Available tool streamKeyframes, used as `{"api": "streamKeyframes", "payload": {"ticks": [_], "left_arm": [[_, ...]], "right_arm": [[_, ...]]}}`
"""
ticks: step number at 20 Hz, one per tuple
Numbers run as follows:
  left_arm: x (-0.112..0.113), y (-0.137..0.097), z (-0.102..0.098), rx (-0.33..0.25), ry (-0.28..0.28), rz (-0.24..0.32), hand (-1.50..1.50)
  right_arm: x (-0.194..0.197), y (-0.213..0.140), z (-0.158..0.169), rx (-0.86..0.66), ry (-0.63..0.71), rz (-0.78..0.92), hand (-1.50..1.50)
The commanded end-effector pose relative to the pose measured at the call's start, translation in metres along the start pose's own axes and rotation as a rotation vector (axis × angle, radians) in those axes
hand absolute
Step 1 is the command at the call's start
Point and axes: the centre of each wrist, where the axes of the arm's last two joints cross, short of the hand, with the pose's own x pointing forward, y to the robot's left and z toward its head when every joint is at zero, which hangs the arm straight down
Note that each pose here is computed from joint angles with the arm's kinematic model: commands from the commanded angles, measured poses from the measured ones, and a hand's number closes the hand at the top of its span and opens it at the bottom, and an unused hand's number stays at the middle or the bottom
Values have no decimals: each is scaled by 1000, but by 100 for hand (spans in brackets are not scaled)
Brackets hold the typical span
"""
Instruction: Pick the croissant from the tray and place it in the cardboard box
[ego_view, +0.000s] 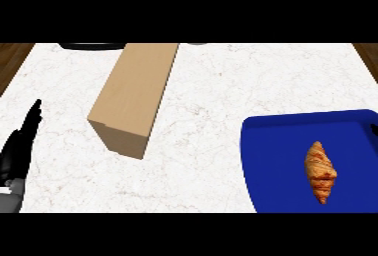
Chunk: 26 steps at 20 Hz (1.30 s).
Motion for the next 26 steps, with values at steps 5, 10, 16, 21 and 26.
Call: {"api": "streamKeyframes", "payload": {"ticks": [5,10,16,21,26], "left_arm": [[-6,2,-8,-9,-6,-3,0],[-6,3,3,-24,-15,-4,0],[0,-18,-11,-15,-17,0,0],[-12,8,-3,-26,-14,-2,0],[-9,14,-14,4,3,0,0]], "right_arm": [[28,-44,-26,275,126,371,-150],[70,-32,-58,420,240,501,-150],[88,-10,-102,596,310,526,-150],[62,4,-108,604,372,566,-150],[72,30,-112,616,361,570,-150]]}}
